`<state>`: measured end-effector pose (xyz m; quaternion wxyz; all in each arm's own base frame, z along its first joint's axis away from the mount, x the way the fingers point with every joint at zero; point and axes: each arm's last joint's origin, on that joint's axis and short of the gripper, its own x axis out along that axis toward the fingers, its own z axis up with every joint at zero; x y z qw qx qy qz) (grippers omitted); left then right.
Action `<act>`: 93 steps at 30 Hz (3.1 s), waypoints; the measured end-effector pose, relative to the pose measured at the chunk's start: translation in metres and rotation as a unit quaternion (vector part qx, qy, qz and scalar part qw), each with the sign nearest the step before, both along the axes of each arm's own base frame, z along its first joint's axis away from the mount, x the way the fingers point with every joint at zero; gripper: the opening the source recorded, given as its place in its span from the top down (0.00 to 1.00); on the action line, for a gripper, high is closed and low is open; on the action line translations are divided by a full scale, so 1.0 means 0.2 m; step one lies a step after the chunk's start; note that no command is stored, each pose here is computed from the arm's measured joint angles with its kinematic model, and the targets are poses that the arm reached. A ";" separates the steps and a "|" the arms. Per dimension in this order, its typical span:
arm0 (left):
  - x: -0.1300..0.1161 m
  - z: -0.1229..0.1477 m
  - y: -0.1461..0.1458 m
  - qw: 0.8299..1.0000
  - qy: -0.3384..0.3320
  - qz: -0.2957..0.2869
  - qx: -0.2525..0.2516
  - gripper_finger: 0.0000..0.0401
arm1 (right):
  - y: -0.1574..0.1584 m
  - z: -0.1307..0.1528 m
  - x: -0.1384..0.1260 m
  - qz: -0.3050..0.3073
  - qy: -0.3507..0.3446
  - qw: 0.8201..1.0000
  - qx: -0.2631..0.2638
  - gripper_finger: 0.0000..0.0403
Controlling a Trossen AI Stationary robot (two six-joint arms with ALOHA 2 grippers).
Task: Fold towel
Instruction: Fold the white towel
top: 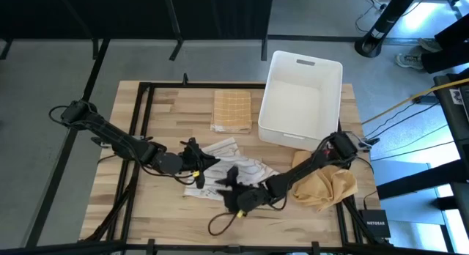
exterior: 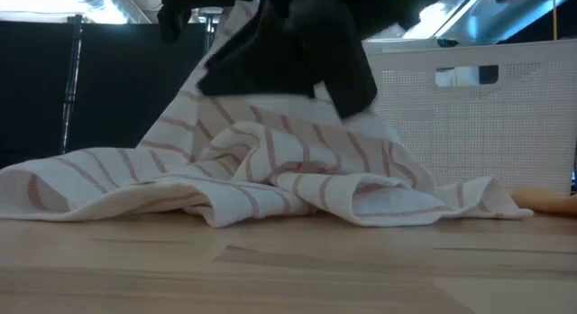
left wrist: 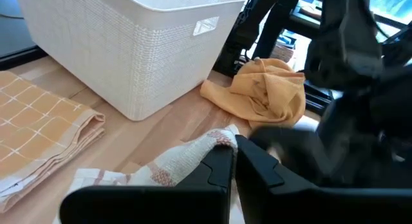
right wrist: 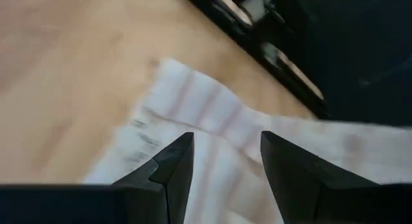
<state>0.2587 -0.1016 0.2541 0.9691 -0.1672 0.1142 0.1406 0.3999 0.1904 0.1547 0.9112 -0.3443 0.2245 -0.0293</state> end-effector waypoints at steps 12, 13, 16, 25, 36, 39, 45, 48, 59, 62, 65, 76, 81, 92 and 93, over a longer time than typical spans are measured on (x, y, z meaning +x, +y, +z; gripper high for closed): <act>0.00 0.00 0.00 1.000 0.000 0.000 0.000 0.99 | -0.13 -0.12 0.03 -0.227 -0.033 0.963 -0.139 0.55; 0.00 0.00 0.00 1.000 0.001 0.000 0.000 0.99 | -0.12 -0.09 0.03 -0.241 -0.040 0.957 -0.158 0.55; 0.00 0.00 0.00 1.000 0.003 0.000 0.001 0.99 | -0.07 0.00 0.01 -0.249 -0.055 0.949 -0.183 0.55; 0.00 -0.01 0.00 1.000 0.012 0.000 0.006 0.99 | 0.05 0.17 -0.08 -0.227 -0.071 0.950 -0.200 0.55; 0.00 -0.01 0.00 1.000 0.011 0.001 0.005 0.99 | 0.08 0.17 -0.11 -0.240 -0.048 0.936 -0.253 0.55; 0.00 -0.01 0.00 1.000 0.011 0.001 0.005 0.99 | 0.07 0.18 -0.10 -0.231 -0.054 0.941 -0.242 0.55; 0.00 -0.01 0.01 1.000 0.012 0.002 0.005 0.99 | 0.08 0.18 -0.09 -0.181 -0.062 0.957 -0.219 0.55; 0.00 -0.01 0.01 1.000 0.012 0.002 0.004 0.99 | 0.11 0.17 -0.10 -0.178 -0.064 0.957 -0.218 0.55; 0.00 -0.01 0.01 1.000 0.012 0.002 0.004 0.99 | 0.24 0.14 -0.19 -0.153 -0.114 0.980 -0.063 0.55; 0.00 -0.01 0.01 1.000 0.010 0.003 0.003 0.99 | 0.23 0.11 -0.17 -0.119 -0.095 0.988 -0.024 0.55; 0.00 -0.01 0.01 1.000 0.009 0.004 -0.003 0.99 | 0.16 0.07 -0.13 -0.121 -0.069 0.990 -0.036 0.55; 0.00 -0.01 0.01 1.000 0.008 0.006 -0.004 0.99 | -0.09 -0.08 0.02 -0.132 -0.018 0.990 0.035 0.55; 0.00 -0.01 0.01 1.000 0.009 0.006 -0.001 0.99 | -0.13 -0.03 0.00 -0.247 -0.061 0.965 -0.068 0.55; 0.00 -0.02 0.01 1.000 0.020 -0.005 0.015 0.99 | 0.07 0.15 -0.24 -0.295 -0.071 0.931 -0.203 0.55; 0.00 -0.03 0.00 0.999 0.031 -0.021 0.028 0.99 | 0.08 0.14 -0.26 -0.294 -0.077 0.934 -0.186 0.55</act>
